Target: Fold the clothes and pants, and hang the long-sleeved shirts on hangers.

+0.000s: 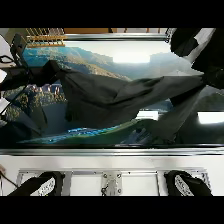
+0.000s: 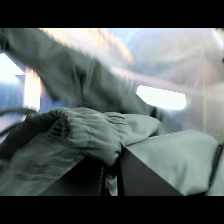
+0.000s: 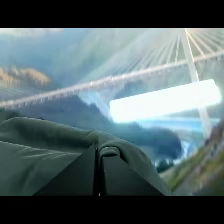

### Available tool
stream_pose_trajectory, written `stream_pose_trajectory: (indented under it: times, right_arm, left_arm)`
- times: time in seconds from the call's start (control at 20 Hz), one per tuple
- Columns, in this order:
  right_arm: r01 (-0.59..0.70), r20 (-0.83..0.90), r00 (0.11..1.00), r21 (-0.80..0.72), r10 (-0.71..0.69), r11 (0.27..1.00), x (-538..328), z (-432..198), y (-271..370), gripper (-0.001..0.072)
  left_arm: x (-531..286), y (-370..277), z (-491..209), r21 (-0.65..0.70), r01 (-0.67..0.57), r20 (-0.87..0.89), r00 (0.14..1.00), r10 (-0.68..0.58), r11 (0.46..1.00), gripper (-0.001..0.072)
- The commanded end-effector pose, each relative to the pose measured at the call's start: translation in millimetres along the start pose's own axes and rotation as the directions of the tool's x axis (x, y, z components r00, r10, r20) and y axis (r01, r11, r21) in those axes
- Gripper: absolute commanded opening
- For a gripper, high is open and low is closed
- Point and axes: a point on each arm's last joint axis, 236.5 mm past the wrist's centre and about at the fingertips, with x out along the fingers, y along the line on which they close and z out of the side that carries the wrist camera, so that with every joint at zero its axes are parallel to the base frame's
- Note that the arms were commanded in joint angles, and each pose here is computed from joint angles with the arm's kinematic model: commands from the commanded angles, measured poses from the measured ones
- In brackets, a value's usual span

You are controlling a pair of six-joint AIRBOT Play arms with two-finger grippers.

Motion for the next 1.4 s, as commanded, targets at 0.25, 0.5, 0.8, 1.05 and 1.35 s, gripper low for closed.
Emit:
stream_pose_trajectory:
  times: [0.25, 0.5, 0.8, 1.05, 1.35]
  right_arm:
    - [0.043, 0.121, 0.992, -0.041, -0.038, 0.998, -4, 29, -8, 0.0017]
    - [0.087, -0.215, 0.972, -0.063, -0.099, 0.994, 9, -136, -36, 0.0017]
    - [0.057, -0.596, 0.792, -0.145, -0.133, 0.988, -28, -310, -61, 0.0019]
    - [0.061, -0.618, 0.773, -0.153, -0.144, 0.986, -38, -317, -63, 0.0514]
    - [0.066, -0.481, 0.866, -0.159, -0.136, 0.985, -49, -251, -48, 0.0609]
  left_arm:
    - [-25, -57, 72, 0.234, 0.102, 0.025, 0.994, -0.111, 0.967, 0.0018]
    - [-12, 78, -68, 0.242, -0.223, -0.266, 0.921, 0.285, 0.944, 0.0018]
    - [-54, 184, -299, 0.109, -0.359, -0.705, 0.630, 0.326, 0.927, 0.0019]
    - [-84, 177, -351, 0.085, -0.346, -0.771, 0.571, 0.282, 0.934, 0.0321]
    - [-90, 135, -257, 0.194, -0.284, -0.491, 0.801, 0.343, 0.939, 0.0710]
